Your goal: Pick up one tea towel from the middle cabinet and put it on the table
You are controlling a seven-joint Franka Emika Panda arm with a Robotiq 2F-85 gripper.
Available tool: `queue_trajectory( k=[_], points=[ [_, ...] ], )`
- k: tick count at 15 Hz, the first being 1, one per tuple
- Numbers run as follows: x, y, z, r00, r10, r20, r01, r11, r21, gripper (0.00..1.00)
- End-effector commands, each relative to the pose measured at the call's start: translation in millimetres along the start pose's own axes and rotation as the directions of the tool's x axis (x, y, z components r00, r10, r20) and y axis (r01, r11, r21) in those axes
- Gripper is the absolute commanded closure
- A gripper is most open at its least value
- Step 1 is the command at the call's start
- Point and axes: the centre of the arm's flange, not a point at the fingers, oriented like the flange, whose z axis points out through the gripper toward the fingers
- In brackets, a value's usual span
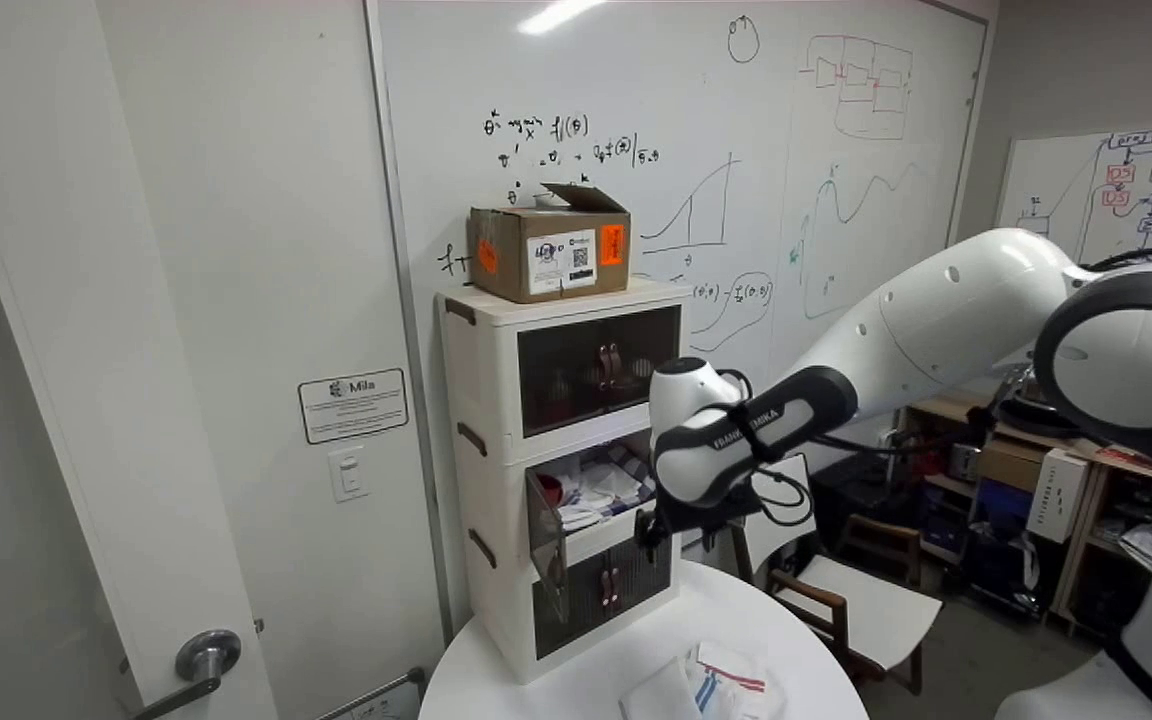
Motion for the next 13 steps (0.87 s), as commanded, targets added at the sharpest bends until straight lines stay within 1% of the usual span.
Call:
queue_trajectory(
  k=[1, 2, 3, 4, 5, 6, 7, 9, 13],
  points=[
    [9.7, 36.4, -61.3, 0.981, 0.186, 0.057, -0.183, 0.982, -0.056, 0.00],
    [9.0, 47.7, -73.6, 0.972, 0.228, 0.066, -0.224, 0.973, -0.055, 0.00],
    [7.0, 60.7, -84.7, 0.968, 0.243, 0.068, -0.241, 0.970, -0.033, 0.00],
    [3.4, 72.5, -94.1, 0.969, 0.242, 0.050, -0.242, 0.970, -0.005, 0.00],
    [1.2, 81.4, -100.8, 0.969, 0.245, 0.025, -0.245, 0.969, -0.005, 0.00],
    [-3.2, 88.9, -105.9, 0.976, 0.214, -0.049, -0.214, 0.977, 0.017, 0.00],
    [12.8, 79.0, -94.3, 0.972, 0.237, 0.008, -0.237, 0.972, -0.004, 0.00],
    [10.1, 88.3, -104.8, 0.971, 0.236, -0.022, -0.236, 0.972, 0.013, 0.00],
    [4.6, 85.1, -105.3, 0.973, 0.227, -0.029, -0.227, 0.974, 0.015, 0.00]
  ],
)
